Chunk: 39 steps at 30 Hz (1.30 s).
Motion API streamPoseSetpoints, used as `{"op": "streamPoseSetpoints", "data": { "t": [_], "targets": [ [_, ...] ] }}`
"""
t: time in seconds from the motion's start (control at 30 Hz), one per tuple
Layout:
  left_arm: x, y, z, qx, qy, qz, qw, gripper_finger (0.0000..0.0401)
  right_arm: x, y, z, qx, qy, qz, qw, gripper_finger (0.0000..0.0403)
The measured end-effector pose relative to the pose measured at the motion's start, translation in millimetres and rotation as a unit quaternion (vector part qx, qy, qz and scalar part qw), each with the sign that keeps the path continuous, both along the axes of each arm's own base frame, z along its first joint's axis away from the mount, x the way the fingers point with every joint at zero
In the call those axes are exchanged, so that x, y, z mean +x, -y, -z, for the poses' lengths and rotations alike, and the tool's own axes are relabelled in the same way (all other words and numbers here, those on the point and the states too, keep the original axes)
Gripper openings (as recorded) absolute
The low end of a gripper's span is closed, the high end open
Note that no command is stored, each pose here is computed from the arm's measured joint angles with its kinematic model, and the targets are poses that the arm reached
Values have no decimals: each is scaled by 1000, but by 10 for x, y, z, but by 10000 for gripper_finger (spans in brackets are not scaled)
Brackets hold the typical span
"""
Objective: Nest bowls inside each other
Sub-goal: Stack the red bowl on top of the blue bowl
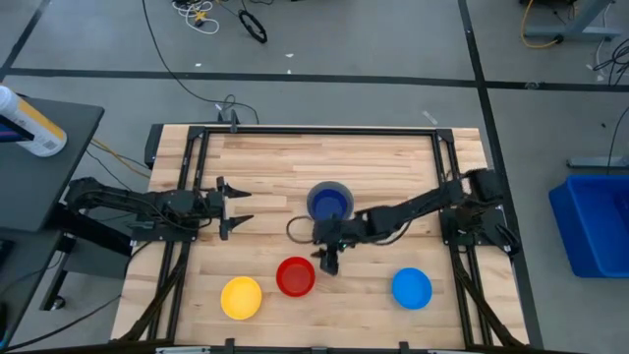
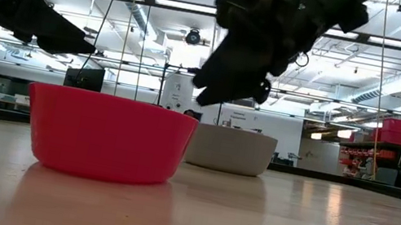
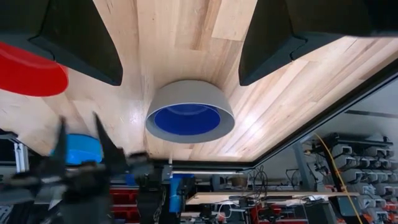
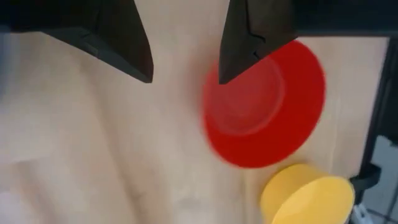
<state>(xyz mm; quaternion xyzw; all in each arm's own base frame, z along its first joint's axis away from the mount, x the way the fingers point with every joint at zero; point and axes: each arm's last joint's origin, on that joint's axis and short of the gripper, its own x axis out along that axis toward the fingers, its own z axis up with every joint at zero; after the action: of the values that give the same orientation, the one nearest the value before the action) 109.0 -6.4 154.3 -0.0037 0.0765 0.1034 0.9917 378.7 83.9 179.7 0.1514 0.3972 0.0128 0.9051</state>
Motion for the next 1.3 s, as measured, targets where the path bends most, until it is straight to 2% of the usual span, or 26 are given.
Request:
{"op": "streamPoseSetpoints", "data": {
  "t": [0.17, 0.27, 0.63, 0.73, 0.87, 0.9, 1.1, 1.3],
  "targets": [
    [0, 1, 0, 0, 0, 2, 1000, 332, 208, -159, 181, 3, -27, -14, 1000, 192],
    [0, 1, 1, 0, 0, 2, 1000, 332, 295, -215, 175, 12, -19, -15, 1000, 190],
    [0, 1, 1, 0, -1, 2, 1000, 332, 326, -260, 365, 16, -47, -2, 999, 171],
    [0, 1, 3, 0, -1, 2, 1000, 332, 335, -261, 346, 16, -39, -1, 999, 140],
    [0, 1, 2, 0, -1, 2, 1000, 332, 333, -259, 348, 14, -41, -2, 999, 31],
    [0, 1, 3, 0, -1, 2, 1000, 332, 334, -259, 348, 11, -40, -4, 999, 17],
    [0, 1, 2, 0, -1, 2, 1000, 332, 363, -245, 277, -31, -1, 21, 999, 5],
    [0, 1, 2, 0, -1, 2, 1000, 332, 233, -85, -178, -115, 29, 58, 991, 4]
  ]
}}
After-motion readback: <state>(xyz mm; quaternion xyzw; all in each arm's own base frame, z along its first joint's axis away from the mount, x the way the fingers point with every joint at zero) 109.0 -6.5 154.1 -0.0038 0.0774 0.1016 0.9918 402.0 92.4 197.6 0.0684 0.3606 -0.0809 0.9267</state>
